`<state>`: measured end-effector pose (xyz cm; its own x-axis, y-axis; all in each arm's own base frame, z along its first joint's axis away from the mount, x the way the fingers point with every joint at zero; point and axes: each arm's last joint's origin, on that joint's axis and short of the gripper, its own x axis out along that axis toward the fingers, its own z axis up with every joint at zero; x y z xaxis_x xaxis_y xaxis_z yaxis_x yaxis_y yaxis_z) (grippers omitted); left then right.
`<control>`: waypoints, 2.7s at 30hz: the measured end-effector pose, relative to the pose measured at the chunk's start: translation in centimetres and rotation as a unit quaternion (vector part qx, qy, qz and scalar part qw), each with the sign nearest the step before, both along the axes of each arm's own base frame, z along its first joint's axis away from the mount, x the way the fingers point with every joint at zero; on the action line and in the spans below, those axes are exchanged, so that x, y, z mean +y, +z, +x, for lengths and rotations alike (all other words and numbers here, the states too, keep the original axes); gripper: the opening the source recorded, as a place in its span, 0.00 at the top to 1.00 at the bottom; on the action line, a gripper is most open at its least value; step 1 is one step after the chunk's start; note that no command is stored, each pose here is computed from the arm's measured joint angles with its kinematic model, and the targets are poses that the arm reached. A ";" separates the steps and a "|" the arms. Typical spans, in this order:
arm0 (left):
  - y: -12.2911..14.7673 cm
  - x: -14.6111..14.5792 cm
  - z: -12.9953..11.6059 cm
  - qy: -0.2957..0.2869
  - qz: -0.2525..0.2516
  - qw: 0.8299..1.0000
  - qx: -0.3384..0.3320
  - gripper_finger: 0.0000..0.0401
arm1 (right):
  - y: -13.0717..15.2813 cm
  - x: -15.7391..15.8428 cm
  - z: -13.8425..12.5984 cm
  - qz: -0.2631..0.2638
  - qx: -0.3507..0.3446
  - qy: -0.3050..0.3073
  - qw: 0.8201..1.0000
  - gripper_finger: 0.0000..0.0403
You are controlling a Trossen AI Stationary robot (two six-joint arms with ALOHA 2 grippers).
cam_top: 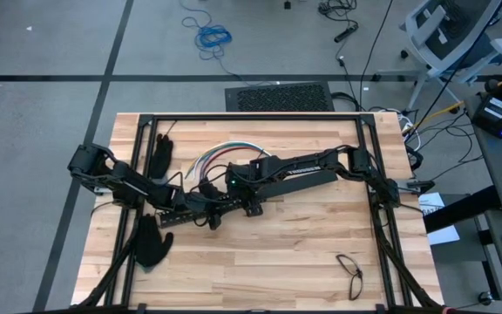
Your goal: Ziptie cables
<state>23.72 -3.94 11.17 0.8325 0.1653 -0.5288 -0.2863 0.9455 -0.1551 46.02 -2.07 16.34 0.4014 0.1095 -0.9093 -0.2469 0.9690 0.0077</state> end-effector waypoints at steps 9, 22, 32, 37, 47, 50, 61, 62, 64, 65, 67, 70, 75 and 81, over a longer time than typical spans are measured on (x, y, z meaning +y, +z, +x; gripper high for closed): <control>0.0 0.0 0.0 -0.004 0.011 1.000 -0.001 0.37 | 0.0 0.0 0.0 0.000 0.000 0.000 1.000 0.37; 0.1 0.0 0.1 -0.003 0.013 1.000 -0.003 0.38 | 0.1 0.0 0.2 -0.001 -0.010 0.000 1.000 0.37; 0.1 0.0 0.1 -0.003 0.012 1.000 -0.005 0.38 | 0.3 0.2 0.5 0.000 -0.030 0.003 1.000 0.37; 0.1 0.0 0.1 -0.003 0.013 1.000 -0.004 0.38 | 0.3 0.3 0.6 0.000 -0.035 0.004 0.999 0.37; 0.1 0.0 0.0 -0.003 0.013 1.000 -0.003 0.38 | 0.5 0.7 1.0 -0.004 -0.060 0.016 0.998 0.37; 0.1 0.0 0.1 -0.003 0.013 1.000 -0.003 0.38 | 0.5 0.7 1.0 -0.006 -0.060 0.018 0.998 0.37; 0.1 0.0 0.1 -0.002 0.010 1.000 -0.004 0.38 | 0.5 0.7 1.0 -0.006 -0.059 0.020 0.998 0.37; 0.1 0.0 0.1 -0.003 0.010 1.000 -0.004 0.38 | 0.5 0.7 1.0 -0.006 -0.059 0.020 0.998 0.37; 0.1 0.0 0.1 -0.008 0.015 1.000 -0.004 0.38 | 0.5 0.7 1.0 -0.006 -0.057 0.021 0.998 0.37; 0.1 0.0 0.1 -0.011 0.019 1.000 -0.004 0.37 | 0.5 0.7 1.0 -0.006 -0.057 0.021 0.998 0.37; 0.1 0.0 0.1 -0.012 0.021 1.000 -0.003 0.36 | 0.5 0.7 1.0 -0.006 -0.057 0.021 0.998 0.37; 0.1 0.0 0.1 -0.013 0.021 1.000 -0.004 0.33 | 0.5 0.7 1.0 -0.006 -0.056 0.021 0.998 0.37; 0.1 0.0 0.1 -0.011 0.021 1.000 -0.004 0.23 | 0.4 0.7 0.9 -0.006 -0.050 0.021 0.998 0.37; 0.2 0.0 0.1 -0.009 0.022 1.000 -0.008 0.13 | -0.3 0.7 1.1 -0.007 -0.044 0.021 0.999 0.37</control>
